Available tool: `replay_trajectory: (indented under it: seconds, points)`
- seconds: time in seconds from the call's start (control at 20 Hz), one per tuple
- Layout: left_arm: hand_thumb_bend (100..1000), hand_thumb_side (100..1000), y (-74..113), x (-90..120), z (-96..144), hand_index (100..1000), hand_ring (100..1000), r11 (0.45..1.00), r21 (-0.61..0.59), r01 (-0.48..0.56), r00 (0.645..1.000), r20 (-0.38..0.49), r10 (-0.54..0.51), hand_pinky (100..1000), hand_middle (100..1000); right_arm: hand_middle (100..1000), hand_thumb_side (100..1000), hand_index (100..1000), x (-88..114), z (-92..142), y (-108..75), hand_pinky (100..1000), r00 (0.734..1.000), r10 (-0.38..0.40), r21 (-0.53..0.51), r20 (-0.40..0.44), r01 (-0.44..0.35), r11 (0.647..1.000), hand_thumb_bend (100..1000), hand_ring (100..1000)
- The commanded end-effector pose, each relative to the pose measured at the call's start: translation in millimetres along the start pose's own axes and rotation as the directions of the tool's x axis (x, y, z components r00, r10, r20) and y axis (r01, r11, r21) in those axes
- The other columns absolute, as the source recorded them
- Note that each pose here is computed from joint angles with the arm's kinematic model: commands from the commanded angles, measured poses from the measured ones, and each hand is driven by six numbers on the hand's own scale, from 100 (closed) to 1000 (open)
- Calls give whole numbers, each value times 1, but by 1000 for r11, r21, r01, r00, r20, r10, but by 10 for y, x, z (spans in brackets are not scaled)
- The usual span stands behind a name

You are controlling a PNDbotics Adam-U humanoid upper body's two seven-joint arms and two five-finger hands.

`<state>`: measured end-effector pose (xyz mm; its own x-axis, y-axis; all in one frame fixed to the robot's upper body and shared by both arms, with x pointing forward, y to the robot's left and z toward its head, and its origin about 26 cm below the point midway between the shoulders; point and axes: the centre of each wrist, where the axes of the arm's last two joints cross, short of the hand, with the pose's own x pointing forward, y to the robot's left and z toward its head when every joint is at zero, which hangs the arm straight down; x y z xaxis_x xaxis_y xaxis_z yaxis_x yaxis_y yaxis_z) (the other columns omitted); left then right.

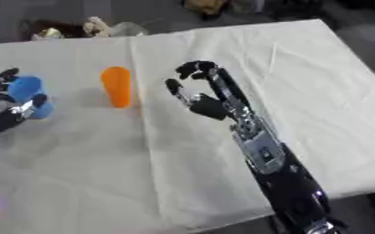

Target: Pour the contents of one cup into another cup.

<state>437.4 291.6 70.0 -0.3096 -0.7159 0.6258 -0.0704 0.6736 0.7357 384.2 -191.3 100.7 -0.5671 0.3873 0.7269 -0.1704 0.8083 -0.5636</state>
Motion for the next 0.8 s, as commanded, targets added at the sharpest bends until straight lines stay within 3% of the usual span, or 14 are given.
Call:
replay_trajectory:
  seconds: [0.05,0.8]
  points:
    - [668,696,139,39,-73,931,734,999,11,35,999,26,-35,634,752,602,675,738,88,-65,-63,816,999,10,-8,36,-10,1000,388,903]
    - [612,724,74,0,-51,915,668,999,-2,33,999,10,-33,556,677,601,689,738,87,-68,-66,816,999,9,-9,36,-9,1000,373,903]
